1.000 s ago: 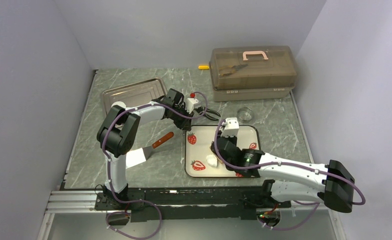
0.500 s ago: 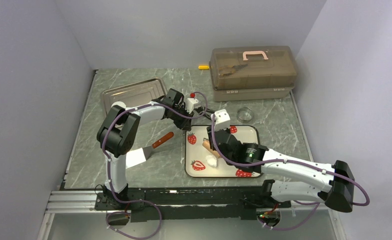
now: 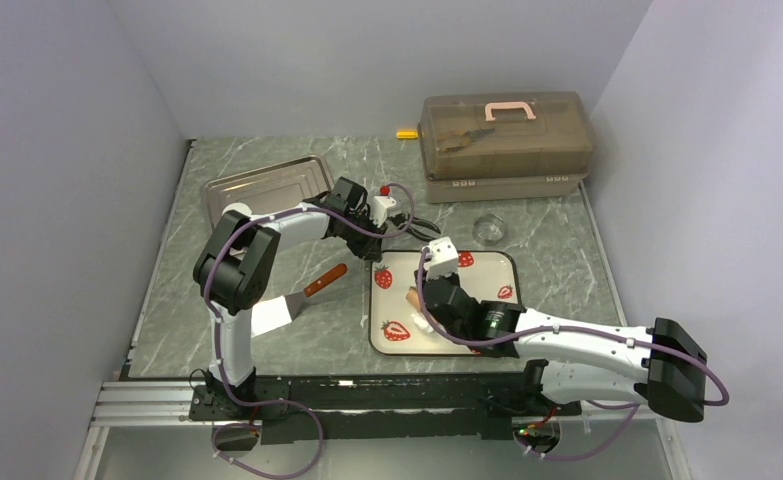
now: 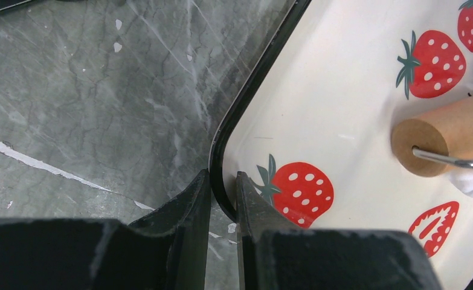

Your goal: Roll out the dumpling wrappers from the dough

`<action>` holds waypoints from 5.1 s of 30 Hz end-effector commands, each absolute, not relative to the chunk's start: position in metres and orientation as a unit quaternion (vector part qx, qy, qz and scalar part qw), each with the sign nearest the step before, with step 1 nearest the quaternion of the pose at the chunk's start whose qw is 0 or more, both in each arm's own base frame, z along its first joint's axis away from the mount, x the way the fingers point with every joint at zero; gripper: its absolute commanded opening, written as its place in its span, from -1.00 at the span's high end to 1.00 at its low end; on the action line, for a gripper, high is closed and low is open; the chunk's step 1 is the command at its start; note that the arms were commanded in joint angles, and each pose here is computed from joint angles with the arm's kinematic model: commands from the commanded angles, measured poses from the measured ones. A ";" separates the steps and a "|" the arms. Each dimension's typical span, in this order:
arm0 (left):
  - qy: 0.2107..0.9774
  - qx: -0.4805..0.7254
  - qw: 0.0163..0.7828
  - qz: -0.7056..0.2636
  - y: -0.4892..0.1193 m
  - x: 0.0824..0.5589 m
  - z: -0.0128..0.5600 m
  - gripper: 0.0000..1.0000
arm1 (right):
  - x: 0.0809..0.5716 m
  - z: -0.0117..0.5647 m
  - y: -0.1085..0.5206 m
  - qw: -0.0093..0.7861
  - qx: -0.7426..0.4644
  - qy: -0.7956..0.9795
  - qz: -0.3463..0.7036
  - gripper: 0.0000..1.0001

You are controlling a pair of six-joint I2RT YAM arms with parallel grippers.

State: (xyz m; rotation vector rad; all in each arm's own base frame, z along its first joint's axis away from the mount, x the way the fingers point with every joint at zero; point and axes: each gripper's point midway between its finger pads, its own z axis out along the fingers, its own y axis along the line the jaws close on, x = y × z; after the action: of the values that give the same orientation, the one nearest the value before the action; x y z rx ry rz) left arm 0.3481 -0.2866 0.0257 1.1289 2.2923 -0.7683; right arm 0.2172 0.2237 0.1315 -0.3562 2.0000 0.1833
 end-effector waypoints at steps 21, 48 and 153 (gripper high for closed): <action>0.838 0.421 0.243 -0.248 -0.276 0.356 0.021 1.00 | 0.197 0.226 0.286 0.541 -0.233 0.784 0.197 1.00; 0.839 0.422 0.243 -0.245 -0.274 0.355 0.021 1.00 | 0.190 0.134 0.251 0.456 -0.341 0.814 0.114 1.00; 0.839 0.423 0.238 -0.247 -0.275 0.354 0.017 1.00 | 0.254 0.152 0.264 0.462 -0.128 0.860 0.174 1.00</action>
State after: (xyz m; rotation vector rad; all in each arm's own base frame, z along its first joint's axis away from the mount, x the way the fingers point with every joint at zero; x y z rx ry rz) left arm 0.3486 -0.2868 0.0258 1.1297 2.2888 -0.7670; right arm 0.2642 0.2391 0.1287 -0.0991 2.0970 0.3426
